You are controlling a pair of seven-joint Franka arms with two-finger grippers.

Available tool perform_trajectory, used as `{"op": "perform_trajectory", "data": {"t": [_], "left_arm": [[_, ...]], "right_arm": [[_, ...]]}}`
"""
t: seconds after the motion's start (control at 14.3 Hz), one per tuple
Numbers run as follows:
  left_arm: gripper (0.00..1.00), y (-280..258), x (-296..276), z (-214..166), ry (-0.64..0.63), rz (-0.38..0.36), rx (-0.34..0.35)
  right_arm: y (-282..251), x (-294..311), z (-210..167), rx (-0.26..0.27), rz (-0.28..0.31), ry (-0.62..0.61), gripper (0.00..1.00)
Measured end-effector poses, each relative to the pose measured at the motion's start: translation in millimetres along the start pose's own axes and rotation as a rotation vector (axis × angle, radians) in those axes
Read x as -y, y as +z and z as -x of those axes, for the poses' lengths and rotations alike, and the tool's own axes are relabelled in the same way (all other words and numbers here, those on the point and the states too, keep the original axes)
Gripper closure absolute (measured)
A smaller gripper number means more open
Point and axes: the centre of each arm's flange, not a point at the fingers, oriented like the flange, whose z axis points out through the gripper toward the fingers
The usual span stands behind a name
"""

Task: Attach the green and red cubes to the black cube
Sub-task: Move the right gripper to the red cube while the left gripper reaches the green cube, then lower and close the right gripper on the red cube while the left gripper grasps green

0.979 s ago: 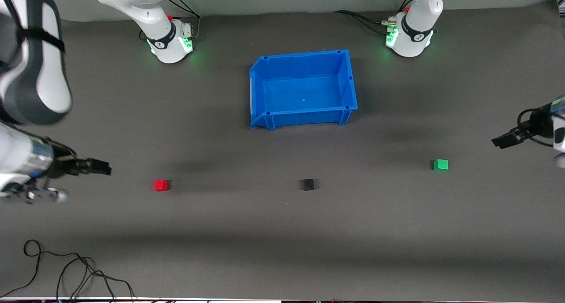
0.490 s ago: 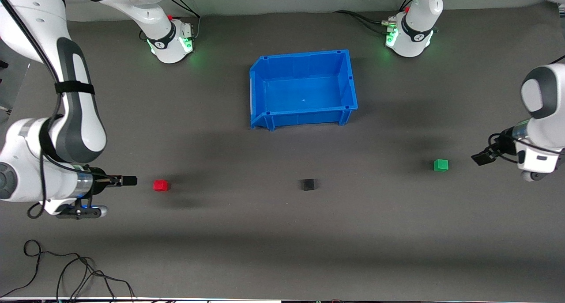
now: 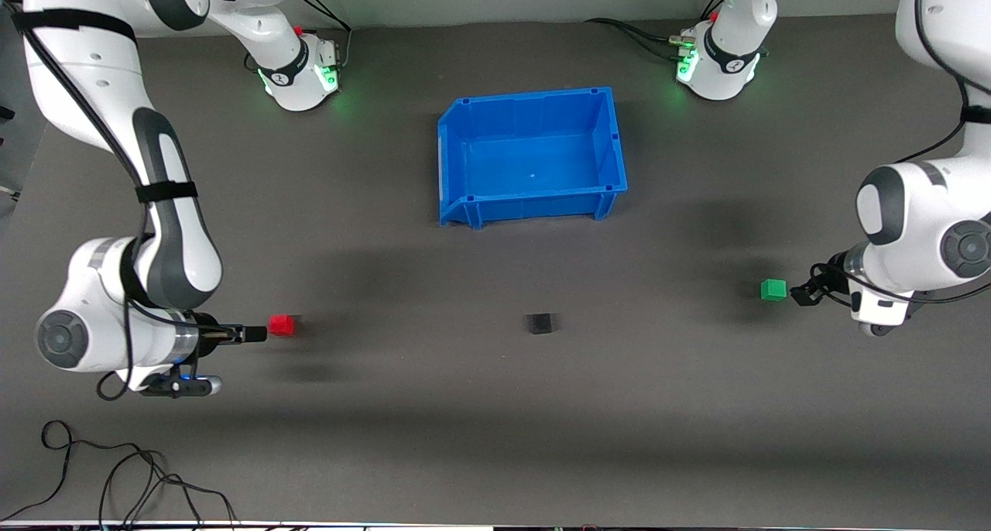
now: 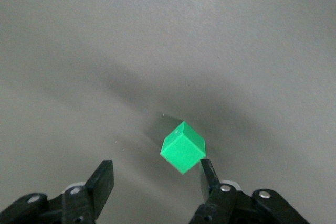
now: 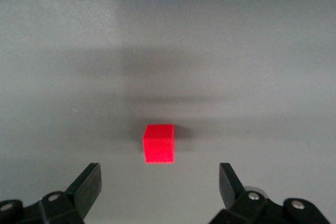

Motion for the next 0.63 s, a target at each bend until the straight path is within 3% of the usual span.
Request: {"op": "perform_trajectory", "data": {"t": [0.21,0.63], "left_arm": [[0.19,33,-6,-9,-0.186,0.024,-0.022],[0.21,44,-8,-10,-0.489,0.032,-0.02]], "right_arm": [[23,1,-6,0.002,0.002,-0.001,0.0],[61,11,-12,-0.018,0.009,-0.012,0.0]]}}
